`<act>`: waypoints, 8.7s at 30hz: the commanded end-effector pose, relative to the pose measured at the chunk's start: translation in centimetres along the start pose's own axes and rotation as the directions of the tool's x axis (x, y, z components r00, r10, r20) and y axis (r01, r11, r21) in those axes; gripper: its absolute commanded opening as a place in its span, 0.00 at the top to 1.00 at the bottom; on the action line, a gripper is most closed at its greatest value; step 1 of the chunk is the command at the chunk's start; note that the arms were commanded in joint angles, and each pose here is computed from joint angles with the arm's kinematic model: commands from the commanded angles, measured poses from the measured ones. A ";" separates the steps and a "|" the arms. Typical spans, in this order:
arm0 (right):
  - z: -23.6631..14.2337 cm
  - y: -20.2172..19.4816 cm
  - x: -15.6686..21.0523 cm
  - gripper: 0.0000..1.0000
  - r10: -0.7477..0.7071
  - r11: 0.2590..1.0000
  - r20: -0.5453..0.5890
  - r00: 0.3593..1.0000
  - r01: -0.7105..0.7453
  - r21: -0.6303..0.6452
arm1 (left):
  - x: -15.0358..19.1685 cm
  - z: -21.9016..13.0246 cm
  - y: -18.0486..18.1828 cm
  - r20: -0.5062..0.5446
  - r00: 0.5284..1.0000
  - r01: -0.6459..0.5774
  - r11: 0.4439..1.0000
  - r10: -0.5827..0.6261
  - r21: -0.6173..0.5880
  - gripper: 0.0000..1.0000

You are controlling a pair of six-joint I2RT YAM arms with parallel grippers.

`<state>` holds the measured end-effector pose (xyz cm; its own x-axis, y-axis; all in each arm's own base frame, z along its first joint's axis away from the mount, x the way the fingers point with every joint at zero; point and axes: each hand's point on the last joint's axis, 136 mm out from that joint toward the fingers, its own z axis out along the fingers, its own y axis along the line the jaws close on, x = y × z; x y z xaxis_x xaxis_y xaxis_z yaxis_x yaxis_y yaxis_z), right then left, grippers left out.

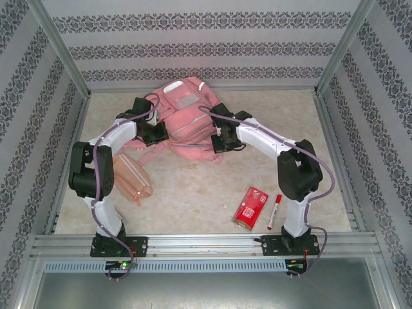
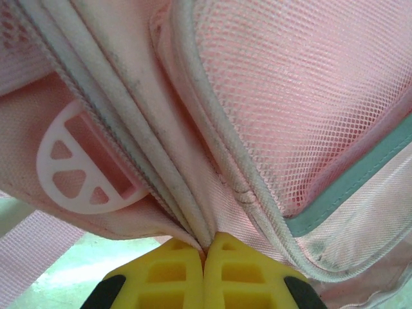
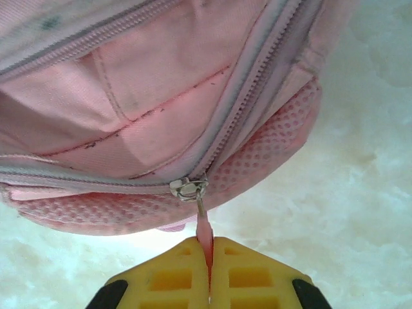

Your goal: Pack the student bag

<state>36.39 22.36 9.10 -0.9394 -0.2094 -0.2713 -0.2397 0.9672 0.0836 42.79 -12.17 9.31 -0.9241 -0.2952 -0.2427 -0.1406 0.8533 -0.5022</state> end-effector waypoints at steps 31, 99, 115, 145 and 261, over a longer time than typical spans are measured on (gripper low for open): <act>-2.8 15.3 3.3 1.00 -0.099 0.839 -0.021 0.995 0.073 -0.540 | 10.3 -1.6 0.8 0.000 0.938 0.336 0.909 -0.347 -0.246 0.40; 2.4 -5.0 2.5 1.00 -0.068 0.997 0.091 0.994 0.072 -0.034 | 10.2 3.4 4.6 0.018 0.990 0.132 0.895 -0.137 -0.427 0.59; 1.3 -13.6 0.5 0.87 0.260 0.963 0.169 0.951 -0.269 0.032 | 9.9 2.5 -3.1 0.001 0.993 -0.115 0.992 0.115 -0.059 0.59; -7.1 -18.1 -5.9 0.02 0.200 0.971 0.483 0.852 -0.240 0.022 | 3.8 8.6 -12.0 -0.185 0.568 -0.815 0.519 0.802 -0.256 0.24; -3.5 1.1 -1.8 0.36 -0.815 0.184 0.579 0.018 0.956 0.230 | 13.9 -1.2 -14.1 -0.141 0.984 -0.083 0.977 0.112 0.196 0.52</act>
<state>36.27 23.26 13.57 0.1907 -0.6591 -0.7274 -0.9171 0.1447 -0.3716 30.59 -26.88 11.64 -0.9871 -0.0653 -0.1460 0.0282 0.8277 -0.5605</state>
